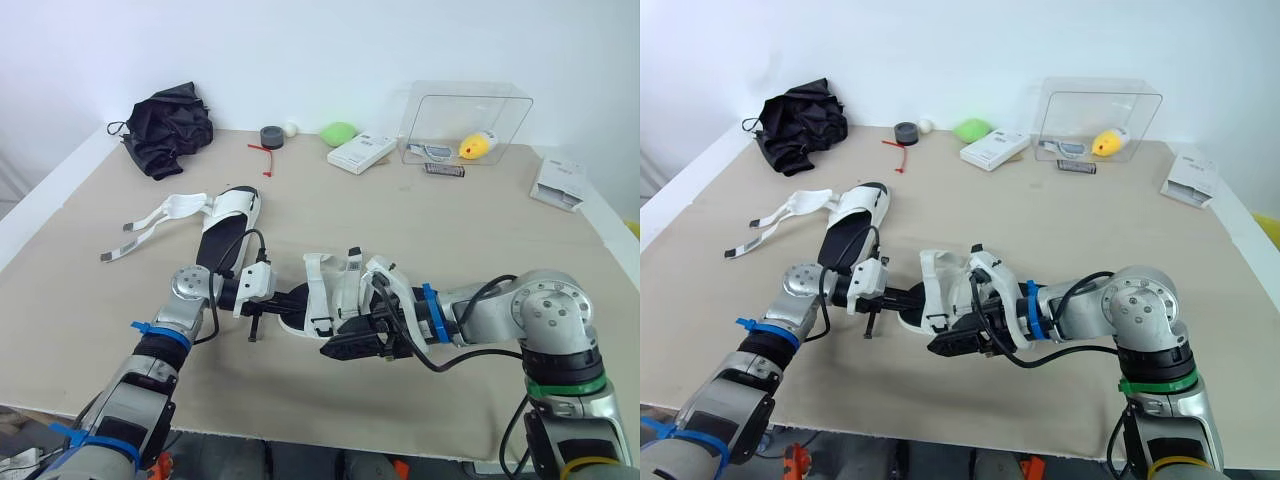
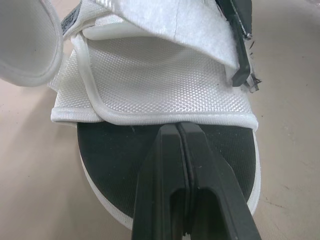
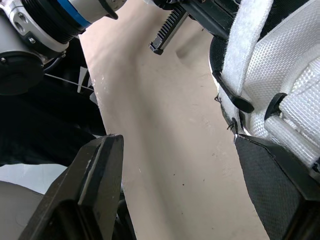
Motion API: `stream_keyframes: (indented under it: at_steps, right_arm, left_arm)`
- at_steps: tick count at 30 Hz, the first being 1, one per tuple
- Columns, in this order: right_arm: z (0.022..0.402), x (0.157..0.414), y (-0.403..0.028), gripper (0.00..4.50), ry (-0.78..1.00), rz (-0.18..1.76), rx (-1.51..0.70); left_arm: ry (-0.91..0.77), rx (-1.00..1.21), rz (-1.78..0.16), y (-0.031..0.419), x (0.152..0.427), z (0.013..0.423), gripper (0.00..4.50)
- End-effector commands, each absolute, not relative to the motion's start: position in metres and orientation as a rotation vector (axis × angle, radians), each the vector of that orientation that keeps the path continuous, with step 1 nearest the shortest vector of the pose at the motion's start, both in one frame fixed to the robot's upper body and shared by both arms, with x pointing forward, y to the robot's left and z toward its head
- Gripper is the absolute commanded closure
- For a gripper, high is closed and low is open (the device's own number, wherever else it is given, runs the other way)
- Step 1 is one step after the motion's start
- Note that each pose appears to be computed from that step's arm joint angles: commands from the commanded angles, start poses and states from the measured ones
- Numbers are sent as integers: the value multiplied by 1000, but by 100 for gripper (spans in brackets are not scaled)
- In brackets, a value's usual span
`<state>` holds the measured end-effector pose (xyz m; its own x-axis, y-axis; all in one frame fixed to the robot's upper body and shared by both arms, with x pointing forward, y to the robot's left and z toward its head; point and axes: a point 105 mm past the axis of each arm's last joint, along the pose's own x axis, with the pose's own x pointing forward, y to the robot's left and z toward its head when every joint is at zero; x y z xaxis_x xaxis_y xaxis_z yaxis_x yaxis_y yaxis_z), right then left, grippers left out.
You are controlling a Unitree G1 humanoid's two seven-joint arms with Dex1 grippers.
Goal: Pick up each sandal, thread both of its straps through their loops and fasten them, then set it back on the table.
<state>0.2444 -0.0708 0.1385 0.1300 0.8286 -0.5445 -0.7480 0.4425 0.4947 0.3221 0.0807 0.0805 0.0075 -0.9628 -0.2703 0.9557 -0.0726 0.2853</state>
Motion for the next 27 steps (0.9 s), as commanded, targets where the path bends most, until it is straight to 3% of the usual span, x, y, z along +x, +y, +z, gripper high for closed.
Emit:
stream_keyframes:
  at_steps: [1,8,16,27]
  right_arm:
    - [145,250,-67,67,848,1141,107]
    - [148,257,-59,67,844,1111,66]
    - [152,272,-83,67,843,915,-49]
    - [150,263,-67,67,862,859,112]
  left_arm:
    - [232,448,-1677,84,298,28,450]
    - [237,450,-1687,86,297,28,450]
    - [238,446,-1692,85,295,28,450]
    - [237,439,-1715,78,295,28,450]
